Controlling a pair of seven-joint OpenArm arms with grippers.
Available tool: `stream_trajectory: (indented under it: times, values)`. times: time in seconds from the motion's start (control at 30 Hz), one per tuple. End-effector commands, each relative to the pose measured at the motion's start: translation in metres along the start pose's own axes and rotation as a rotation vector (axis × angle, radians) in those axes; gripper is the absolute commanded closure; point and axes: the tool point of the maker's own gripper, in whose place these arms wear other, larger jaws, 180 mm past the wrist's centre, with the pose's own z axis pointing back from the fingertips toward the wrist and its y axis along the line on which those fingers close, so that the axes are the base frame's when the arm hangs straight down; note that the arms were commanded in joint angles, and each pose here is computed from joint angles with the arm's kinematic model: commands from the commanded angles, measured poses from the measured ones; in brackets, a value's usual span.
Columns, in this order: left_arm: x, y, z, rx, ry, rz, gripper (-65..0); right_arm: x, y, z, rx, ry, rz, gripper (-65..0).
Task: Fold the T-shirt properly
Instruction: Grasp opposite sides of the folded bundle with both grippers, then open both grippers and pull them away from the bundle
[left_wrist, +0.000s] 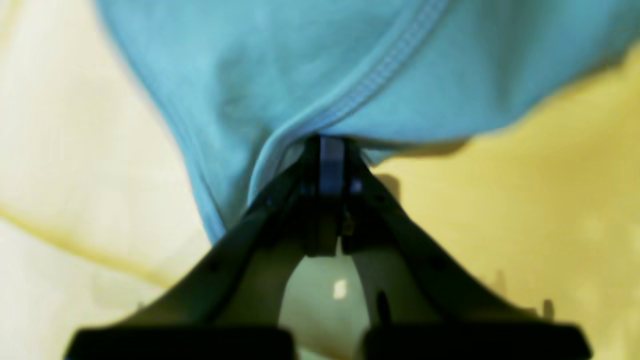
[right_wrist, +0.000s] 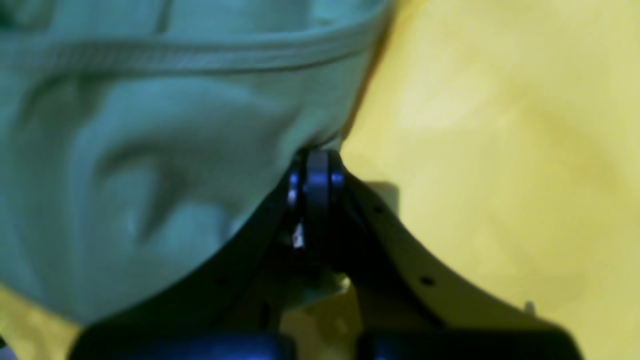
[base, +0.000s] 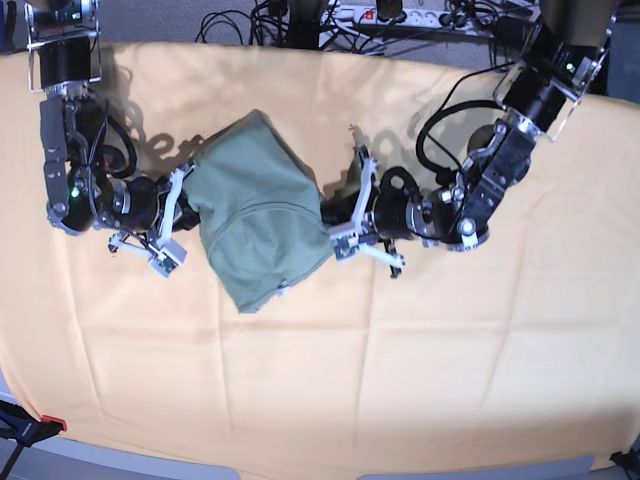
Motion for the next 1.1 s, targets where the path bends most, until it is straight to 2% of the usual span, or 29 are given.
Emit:
stream_trajectory:
  times: [0.0, 0.17, 0.27, 0.47, 0.6, 0.73, 0.9, 1.07]
  values:
    - [0.031, 0.015, 0.002, 0.023, -0.078, -0.017, 0.0, 0.009, 0.001, 0.008, -0.005, -0.035, 0.031, 0.0]
    - [0.065, 0.036, -0.016, 0.056, -0.124, -0.038, 0.0, 0.002, 0.032, 0.016, 0.016, -0.034, 0.079, 0.0]
    - [0.081, 0.046, -0.016, 0.076, -0.123, -0.068, 0.0, -0.003, 0.036, 0.022, -0.001, -0.031, 0.087, 0.0]
    - [0.081, 0.063, 0.003, 0.078, -0.026, -0.052, 0.0, -0.004, -0.016, 0.051, -0.184, -0.075, -0.05, 0.0]
    - [0.072, 0.058, 0.027, 0.023, -0.047, 0.037, 0.0, -0.005, -0.043, 0.075, -0.27, -0.13, -0.147, 0.0]
    - [0.067, 0.065, 0.057, 0.011, -0.104, 0.12, 0.0, 0.008, -0.046, 0.096, -0.226, -0.254, -0.202, 0.0]
    - [0.063, 0.066, 0.097, -0.03, -0.229, 0.226, 0.0, 0.03, -0.031, 0.126, -0.076, -0.432, -0.236, 0.0]
    - [0.046, 0.047, 0.125, -0.087, -0.26, 0.288, 0.0, 0.03, -0.018, 0.15, 0.025, -0.509, -0.268, 0.0]
